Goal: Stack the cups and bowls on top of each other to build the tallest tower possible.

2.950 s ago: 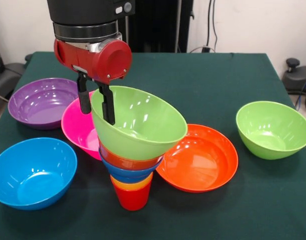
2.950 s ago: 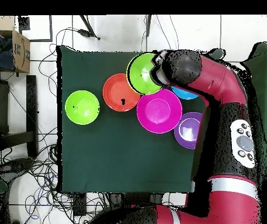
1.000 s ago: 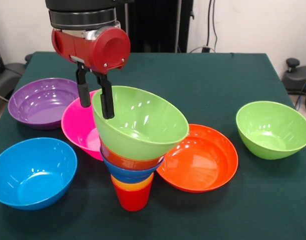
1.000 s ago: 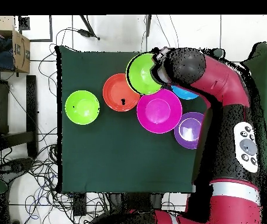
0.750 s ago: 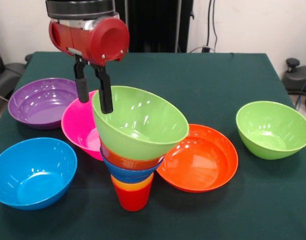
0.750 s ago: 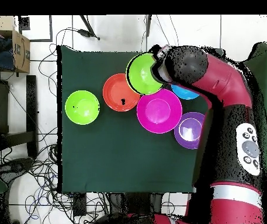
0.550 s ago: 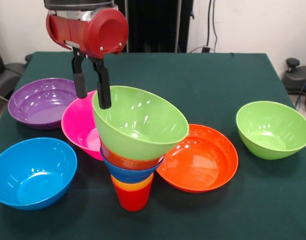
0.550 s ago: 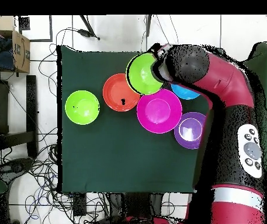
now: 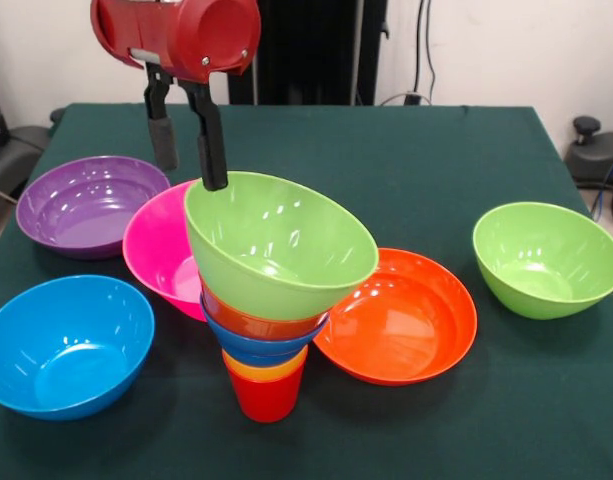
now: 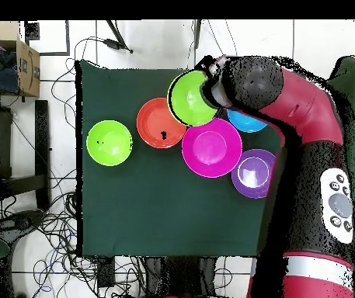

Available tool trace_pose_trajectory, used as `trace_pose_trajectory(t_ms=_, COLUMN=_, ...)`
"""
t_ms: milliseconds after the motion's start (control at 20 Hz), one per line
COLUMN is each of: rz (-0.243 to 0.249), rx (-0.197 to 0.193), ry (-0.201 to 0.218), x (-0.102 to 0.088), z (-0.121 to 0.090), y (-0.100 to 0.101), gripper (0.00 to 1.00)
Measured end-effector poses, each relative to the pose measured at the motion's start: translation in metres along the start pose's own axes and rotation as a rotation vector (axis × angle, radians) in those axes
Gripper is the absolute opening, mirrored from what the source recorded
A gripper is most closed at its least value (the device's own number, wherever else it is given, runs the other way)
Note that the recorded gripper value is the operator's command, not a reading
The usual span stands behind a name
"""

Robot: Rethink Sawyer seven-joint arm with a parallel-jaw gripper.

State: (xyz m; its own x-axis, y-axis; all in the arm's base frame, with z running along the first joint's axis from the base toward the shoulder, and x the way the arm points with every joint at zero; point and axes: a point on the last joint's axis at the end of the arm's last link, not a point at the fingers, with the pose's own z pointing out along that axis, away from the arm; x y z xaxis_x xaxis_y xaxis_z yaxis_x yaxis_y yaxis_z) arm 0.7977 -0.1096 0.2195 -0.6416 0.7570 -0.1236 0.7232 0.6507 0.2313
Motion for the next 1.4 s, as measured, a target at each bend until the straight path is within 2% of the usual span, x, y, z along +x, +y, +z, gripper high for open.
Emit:
trace_pose_trajectory(t_ms=250, rz=-0.009, rx=0.015, ry=0.022, x=0.006, z=-0.009, y=0.003, gripper=1.00)
trace_pose_trajectory(t_ms=450, rz=-0.035, rx=0.029, ry=0.030, x=0.021, z=-0.019, y=0.016, gripper=1.00)
trace_pose_trajectory(t_ms=1000, rz=-0.159, rx=0.049, ry=-0.002, x=0.090, z=-0.052, y=0.078, gripper=1.00)
trace_pose_trajectory(t_ms=1300, rz=-0.213, rx=0.066, ry=-0.006, x=0.133, z=-0.062, y=0.099, gripper=1.00)
trace_pose_trajectory(t_ms=1400, rz=-0.222, rx=0.072, ry=-0.004, x=0.141, z=-0.063, y=0.100, gripper=1.00)
